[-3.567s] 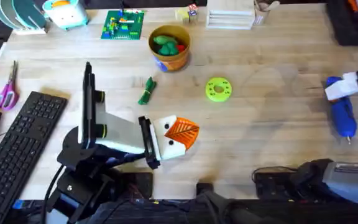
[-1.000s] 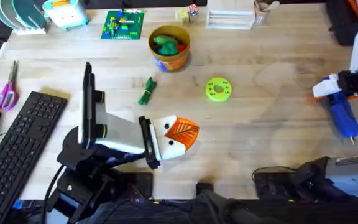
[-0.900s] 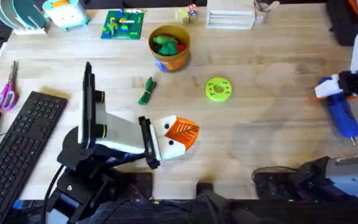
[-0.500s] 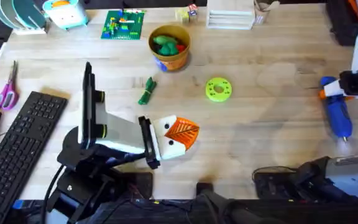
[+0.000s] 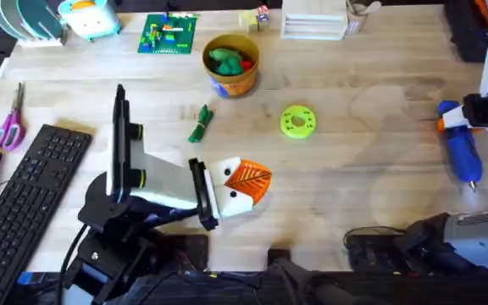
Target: Pick up the gripper from the table and insert it into the empty holder that is missing its gripper. Then pick up a screw, insert it into the mounting hole, and use the screwdriver to tighten it. Finally, clean up the table by picking up the vegetable and placing it into the bucket.
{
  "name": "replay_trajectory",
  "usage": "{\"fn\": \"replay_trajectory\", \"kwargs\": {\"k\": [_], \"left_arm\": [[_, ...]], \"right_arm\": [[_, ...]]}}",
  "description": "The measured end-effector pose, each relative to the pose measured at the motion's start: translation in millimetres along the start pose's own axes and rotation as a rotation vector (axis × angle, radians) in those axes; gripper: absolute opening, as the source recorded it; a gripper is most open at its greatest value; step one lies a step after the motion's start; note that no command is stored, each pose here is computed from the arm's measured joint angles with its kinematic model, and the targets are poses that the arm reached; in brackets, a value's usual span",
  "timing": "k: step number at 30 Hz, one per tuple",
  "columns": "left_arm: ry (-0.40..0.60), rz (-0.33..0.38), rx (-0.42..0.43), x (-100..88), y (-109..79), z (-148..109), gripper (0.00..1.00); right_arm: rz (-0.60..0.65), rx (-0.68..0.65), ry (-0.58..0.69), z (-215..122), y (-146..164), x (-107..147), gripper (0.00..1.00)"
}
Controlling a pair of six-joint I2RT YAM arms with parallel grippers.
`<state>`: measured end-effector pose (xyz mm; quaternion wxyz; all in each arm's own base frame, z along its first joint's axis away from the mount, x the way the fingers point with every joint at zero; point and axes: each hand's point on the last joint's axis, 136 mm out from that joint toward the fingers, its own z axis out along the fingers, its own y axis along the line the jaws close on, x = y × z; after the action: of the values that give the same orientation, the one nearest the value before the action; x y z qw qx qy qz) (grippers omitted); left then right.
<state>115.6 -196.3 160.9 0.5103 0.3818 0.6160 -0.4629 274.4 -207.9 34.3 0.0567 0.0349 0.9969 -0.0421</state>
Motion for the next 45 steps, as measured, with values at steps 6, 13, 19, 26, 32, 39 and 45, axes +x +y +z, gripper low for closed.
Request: {"fn": "replay_trajectory", "kwargs": {"k": [6,13,19,26,32,39,45], "left_arm": [[0.0,0.0,0.0,0.0,0.0,0,0.009],[0.0,-0.001,0.0,0.0,0.0,0,0.009],[0.0,0.0,0.0,0.0,0.0,0,0.009],[0.0,0.0,0.0,0.0,0.0,0,0.009],[0.0,0.0,0.0,0.0,0.0,0,0.009],[0.0,0.0,0.0,0.0,0.0,0,0.009],[0.0,0.0,0.0,0.0,0.0,0,0.009]], "right_arm": [[0.044,0.032,-0.054,-12,-6,-9,0.085],[0.183,0.091,-0.328,-75,-17,-48,0.085],[0.209,0.123,-0.648,-161,-15,-79,0.085],[0.178,0.137,-0.884,-247,15,-81,0.085],[0.107,0.047,-1.029,-294,57,-79,0.085],[0.028,-0.114,-1.322,-340,115,-77,0.085],[-0.135,-0.454,-1.54,-356,207,-56,0.085]]}}
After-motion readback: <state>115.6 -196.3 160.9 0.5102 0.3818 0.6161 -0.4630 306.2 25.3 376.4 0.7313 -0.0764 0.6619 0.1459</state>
